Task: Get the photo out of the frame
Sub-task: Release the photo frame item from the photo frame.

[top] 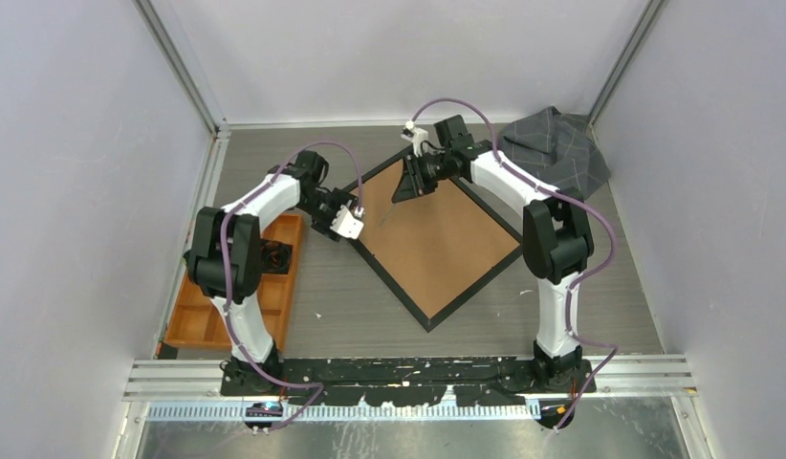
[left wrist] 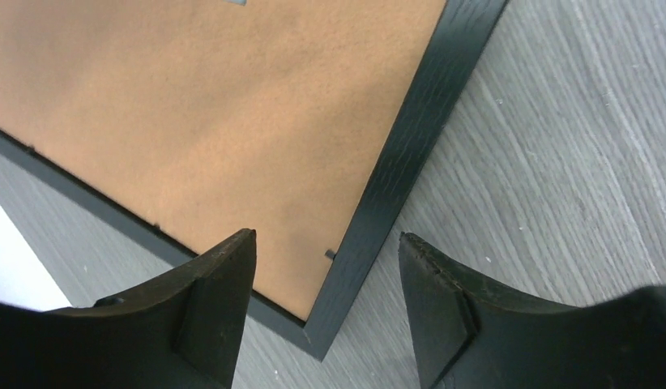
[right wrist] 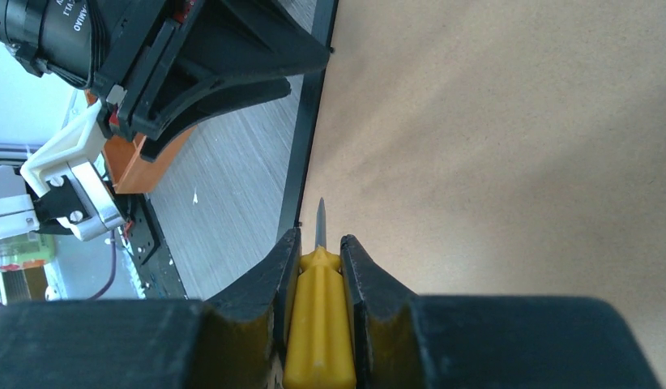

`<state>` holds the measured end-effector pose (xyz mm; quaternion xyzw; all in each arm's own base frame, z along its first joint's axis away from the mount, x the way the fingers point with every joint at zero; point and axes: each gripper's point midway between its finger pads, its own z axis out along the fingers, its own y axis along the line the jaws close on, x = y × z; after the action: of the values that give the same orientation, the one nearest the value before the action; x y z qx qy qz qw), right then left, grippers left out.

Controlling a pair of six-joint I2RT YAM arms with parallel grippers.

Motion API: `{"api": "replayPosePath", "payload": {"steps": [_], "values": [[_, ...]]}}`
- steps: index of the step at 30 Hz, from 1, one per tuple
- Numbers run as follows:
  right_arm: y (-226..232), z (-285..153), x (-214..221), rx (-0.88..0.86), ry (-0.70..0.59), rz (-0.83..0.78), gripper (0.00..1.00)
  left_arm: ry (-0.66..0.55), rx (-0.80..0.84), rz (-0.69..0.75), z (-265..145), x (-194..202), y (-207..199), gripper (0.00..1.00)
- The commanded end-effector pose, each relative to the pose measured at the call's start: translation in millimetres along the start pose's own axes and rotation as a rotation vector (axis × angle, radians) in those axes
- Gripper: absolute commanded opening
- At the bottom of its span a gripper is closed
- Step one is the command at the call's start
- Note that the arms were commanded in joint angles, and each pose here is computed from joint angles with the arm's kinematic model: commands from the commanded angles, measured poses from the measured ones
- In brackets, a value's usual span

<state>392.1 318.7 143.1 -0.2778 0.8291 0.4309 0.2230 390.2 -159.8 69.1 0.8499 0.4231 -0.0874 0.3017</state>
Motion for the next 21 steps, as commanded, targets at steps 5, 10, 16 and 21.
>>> {"api": "replayPosePath", "payload": {"steps": [5,10,16,21], "values": [[19,4,8,-0.060,0.036,-0.100,0.01,-0.058,0.085,0.052,13,-25,-16,0.65],[21,5,28,-0.087,0.070,-0.090,0.01,0.009,0.127,-0.028,16,-21,-16,0.64],[24,11,47,-0.090,0.082,-0.083,0.01,0.026,0.117,-0.063,18,-15,-16,0.60],[20,17,43,-0.069,0.038,-0.050,0.01,0.032,0.091,-0.088,22,-12,-12,0.52]]}}
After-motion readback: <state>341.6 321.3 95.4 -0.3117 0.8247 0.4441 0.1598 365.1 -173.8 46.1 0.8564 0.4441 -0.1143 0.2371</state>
